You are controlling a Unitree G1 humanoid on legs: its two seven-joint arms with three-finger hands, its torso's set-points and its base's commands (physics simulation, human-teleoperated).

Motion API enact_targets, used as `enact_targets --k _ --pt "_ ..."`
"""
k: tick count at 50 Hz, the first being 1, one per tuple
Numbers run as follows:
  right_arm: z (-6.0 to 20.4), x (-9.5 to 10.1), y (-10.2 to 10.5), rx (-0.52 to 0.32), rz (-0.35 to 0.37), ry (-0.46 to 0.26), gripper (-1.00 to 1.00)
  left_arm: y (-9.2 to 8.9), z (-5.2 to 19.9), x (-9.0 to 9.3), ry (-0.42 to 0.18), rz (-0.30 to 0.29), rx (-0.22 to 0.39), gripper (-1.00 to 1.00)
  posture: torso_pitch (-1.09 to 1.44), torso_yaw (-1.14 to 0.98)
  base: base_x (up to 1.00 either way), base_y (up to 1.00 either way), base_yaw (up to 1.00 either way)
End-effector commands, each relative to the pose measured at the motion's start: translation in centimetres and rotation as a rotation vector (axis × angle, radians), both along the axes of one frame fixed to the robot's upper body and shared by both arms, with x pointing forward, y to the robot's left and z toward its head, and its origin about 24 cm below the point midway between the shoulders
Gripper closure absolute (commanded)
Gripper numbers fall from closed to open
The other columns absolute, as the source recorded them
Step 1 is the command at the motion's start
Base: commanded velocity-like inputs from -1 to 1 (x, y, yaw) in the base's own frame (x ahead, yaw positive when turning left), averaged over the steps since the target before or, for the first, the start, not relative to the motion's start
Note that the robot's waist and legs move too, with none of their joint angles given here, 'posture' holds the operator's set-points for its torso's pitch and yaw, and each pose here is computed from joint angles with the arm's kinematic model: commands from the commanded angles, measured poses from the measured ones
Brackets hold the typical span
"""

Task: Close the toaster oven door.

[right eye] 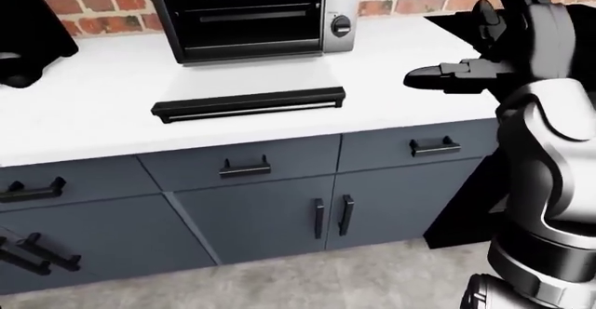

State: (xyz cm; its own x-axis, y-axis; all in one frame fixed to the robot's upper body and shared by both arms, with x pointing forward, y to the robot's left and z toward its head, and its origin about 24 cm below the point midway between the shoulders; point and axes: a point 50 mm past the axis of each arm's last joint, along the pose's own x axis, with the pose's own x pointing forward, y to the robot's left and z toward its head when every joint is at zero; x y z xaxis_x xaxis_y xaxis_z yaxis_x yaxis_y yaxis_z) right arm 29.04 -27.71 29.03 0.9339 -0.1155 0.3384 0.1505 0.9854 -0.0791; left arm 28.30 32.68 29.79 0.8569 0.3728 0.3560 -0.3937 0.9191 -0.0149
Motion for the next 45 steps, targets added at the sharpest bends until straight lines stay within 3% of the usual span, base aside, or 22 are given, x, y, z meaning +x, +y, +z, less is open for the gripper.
enact_targets --k 1,45 --pt "2.02 -0.88 -0.27 -0.023 -0.017 -0.089 -1.0 -0.33 1.7 -0.59 -0.07 -0.003 0.034 -1.0 0.0 0.0 0.19 0.06 0.0" --pt "2.34 -0.94 -0.25 -0.027 -0.018 -0.091 -1.0 -0.28 1.63 -0.7 -0.069 0.001 0.031 -1.0 0.0 0.0 0.17 0.07 0.0"
